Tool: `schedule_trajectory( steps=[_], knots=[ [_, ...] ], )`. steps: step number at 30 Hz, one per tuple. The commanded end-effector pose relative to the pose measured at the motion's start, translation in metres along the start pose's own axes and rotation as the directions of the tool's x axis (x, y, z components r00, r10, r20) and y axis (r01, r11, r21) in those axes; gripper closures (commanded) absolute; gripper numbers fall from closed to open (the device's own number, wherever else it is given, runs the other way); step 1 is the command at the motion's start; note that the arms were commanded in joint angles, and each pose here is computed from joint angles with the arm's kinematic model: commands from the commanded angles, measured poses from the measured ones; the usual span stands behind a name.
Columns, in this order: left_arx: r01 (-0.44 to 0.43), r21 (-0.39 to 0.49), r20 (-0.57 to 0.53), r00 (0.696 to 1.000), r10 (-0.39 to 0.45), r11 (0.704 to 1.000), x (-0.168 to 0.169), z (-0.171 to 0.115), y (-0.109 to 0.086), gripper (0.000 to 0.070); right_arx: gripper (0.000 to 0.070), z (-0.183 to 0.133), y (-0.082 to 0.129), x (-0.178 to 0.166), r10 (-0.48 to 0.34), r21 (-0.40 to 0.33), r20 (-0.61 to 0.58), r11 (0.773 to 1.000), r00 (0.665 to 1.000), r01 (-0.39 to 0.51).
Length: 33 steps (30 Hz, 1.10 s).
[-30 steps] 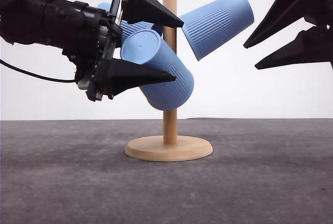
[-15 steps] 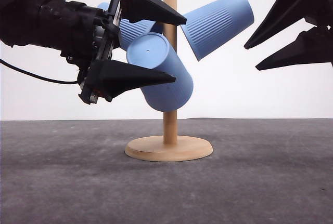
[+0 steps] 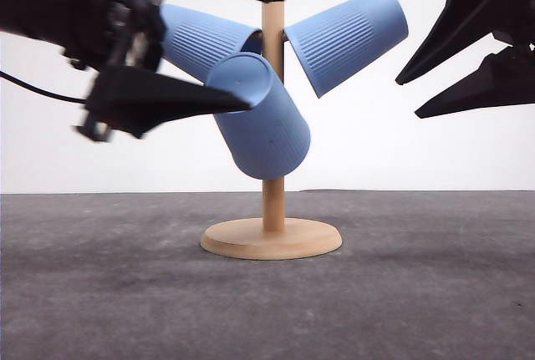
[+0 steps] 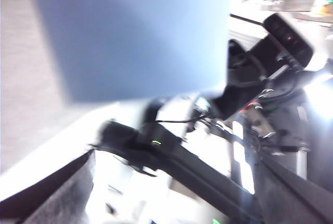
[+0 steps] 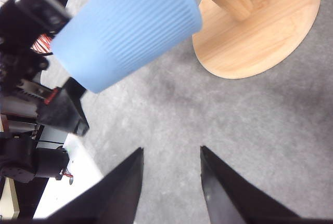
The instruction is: Place three cups
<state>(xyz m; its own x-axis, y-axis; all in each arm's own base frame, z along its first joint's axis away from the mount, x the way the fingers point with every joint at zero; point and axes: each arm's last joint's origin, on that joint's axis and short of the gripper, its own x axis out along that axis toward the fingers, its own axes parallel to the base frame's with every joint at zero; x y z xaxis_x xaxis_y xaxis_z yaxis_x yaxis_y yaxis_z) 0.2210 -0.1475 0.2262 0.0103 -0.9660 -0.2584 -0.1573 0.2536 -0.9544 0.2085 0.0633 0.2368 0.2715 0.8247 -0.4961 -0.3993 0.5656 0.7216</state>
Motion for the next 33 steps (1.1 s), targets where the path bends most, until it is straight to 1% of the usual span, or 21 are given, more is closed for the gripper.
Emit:
schedule_trajectory(
  steps=[1, 4, 5, 6, 8, 12, 13, 14, 15, 16, 17, 18, 20, 21, 22, 23, 24, 25, 26, 27, 33],
  knots=[
    [-0.107, 0.184, 0.046, 0.994, 0.100, 0.977, -0.016, -0.016, 0.001, 0.0154, 0.0482, 0.002, -0.001, 0.000, -0.005, -0.018, 0.007, 1.000, 1.000, 0.005],
    [-0.231, 0.255, 0.174, 0.966, 0.191, 0.939, -0.040, -0.029, 0.001, 0.0173, 0.0482, 0.003, -0.004, -0.004, -0.016, -0.021, 0.022, 1.000, 1.000, 0.016],
    [-0.282, 0.275, 0.233, 0.947, 0.221, 0.919, -0.049, -0.032, 0.001, 0.0196, 0.0482, 0.004, -0.005, -0.005, -0.021, -0.020, 0.030, 1.000, 0.999, 0.022],
    [-0.333, 0.283, 0.299, 0.922, 0.247, 0.899, -0.058, -0.035, 0.000, 0.0199, 0.0482, 0.004, -0.007, -0.007, -0.037, -0.015, 0.041, 0.999, 0.998, 0.037],
    [-0.432, 0.264, 0.436, 0.851, 0.292, 0.862, -0.076, -0.039, -0.001, 0.0199, 0.0482, 0.006, -0.012, -0.011, -0.075, -0.007, 0.064, 0.997, 0.995, 0.076],
    [-0.556, 0.270, 0.644, 0.711, 0.282, 0.786, -0.107, -0.043, -0.006, 0.0200, 0.0482, 0.008, -0.021, -0.020, -0.175, -0.039, 0.115, 0.983, 0.978, 0.181],
    [-0.587, 0.276, 0.688, 0.674, 0.270, 0.761, -0.113, -0.044, -0.008, 0.0200, 0.0482, 0.009, -0.023, -0.022, -0.205, -0.054, 0.131, 0.975, 0.970, 0.213],
    [-0.623, 0.287, 0.730, 0.634, 0.255, 0.728, -0.119, -0.044, -0.010, 0.0202, 0.0482, 0.010, -0.025, -0.025, -0.238, -0.076, 0.151, 0.965, 0.959, 0.251],
    [-0.655, 0.302, 0.762, 0.602, 0.238, 0.693, -0.123, -0.043, -0.012, 0.0202, 0.0482, 0.012, -0.027, -0.027, -0.267, -0.100, 0.173, 0.953, 0.948, 0.287],
    [-0.687, 0.321, 0.787, 0.576, 0.220, 0.651, -0.127, -0.042, -0.014, 0.0205, 0.0482, 0.014, -0.028, -0.028, -0.296, -0.127, 0.198, 0.938, 0.935, 0.324],
    [-0.722, 0.350, 0.808, 0.555, 0.198, 0.596, -0.130, -0.041, -0.016, 0.0214, 0.0482, 0.017, -0.029, -0.030, -0.328, -0.159, 0.230, 0.916, 0.916, 0.368],
    [-0.749, 0.373, 0.822, 0.541, 0.180, 0.548, -0.133, -0.040, -0.018, 0.0228, 0.0482, 0.020, -0.030, -0.031, -0.353, -0.186, 0.260, 0.895, 0.899, 0.405],
    [-0.786, 0.410, 0.837, 0.525, 0.150, 0.464, -0.135, -0.038, -0.021, 0.0238, 0.0482, 0.025, -0.031, -0.034, -0.388, -0.239, 0.322, 0.849, 0.864, 0.471],
    [-0.795, 0.422, 0.840, 0.523, 0.141, 0.435, -0.136, -0.038, -0.022, 0.0237, 0.0482, 0.028, -0.030, -0.035, -0.392, -0.258, 0.349, 0.833, 0.851, 0.490],
    [-0.800, 0.431, 0.843, 0.522, 0.132, 0.417, -0.136, -0.038, -0.022, 0.0238, 0.0484, 0.031, -0.030, -0.036, -0.390, -0.273, 0.375, 0.821, 0.841, 0.502],
    [-0.801, 0.433, 0.845, 0.520, 0.125, 0.413, -0.136, -0.038, -0.023, 0.0241, 0.0490, 0.033, -0.029, -0.038, -0.383, -0.283, 0.400, 0.813, 0.833, 0.509],
    [-0.802, 0.434, 0.846, 0.519, 0.120, 0.410, -0.136, -0.037, -0.024, 0.0312, 0.0557, 0.035, -0.028, -0.038, -0.377, -0.290, 0.418, 0.806, 0.826, 0.515],
    [-0.802, 0.435, 0.846, 0.520, 0.119, 0.408, -0.136, -0.037, -0.024, 0.0440, 0.0633, 0.037, -0.028, -0.039, -0.372, -0.297, 0.434, 0.801, 0.821, 0.520],
    [-0.801, 0.438, 0.844, 0.522, 0.120, 0.407, -0.136, -0.038, -0.024, 0.0646, 0.0676, 0.038, -0.027, -0.039, -0.366, -0.306, 0.449, 0.794, 0.815, 0.525],
    [-0.802, 0.440, 0.844, 0.523, 0.118, 0.404, -0.136, -0.038, -0.024, 0.0700, 0.0688, 0.039, -0.026, -0.040, -0.361, -0.312, 0.460, 0.790, 0.811, 0.529],
    [-0.802, 0.441, 0.844, 0.523, 0.118, 0.402, -0.136, -0.038, -0.024, 0.0700, 0.0688, 0.040, -0.026, -0.040, -0.358, -0.314, 0.468, 0.787, 0.808, 0.531]
  ],
)
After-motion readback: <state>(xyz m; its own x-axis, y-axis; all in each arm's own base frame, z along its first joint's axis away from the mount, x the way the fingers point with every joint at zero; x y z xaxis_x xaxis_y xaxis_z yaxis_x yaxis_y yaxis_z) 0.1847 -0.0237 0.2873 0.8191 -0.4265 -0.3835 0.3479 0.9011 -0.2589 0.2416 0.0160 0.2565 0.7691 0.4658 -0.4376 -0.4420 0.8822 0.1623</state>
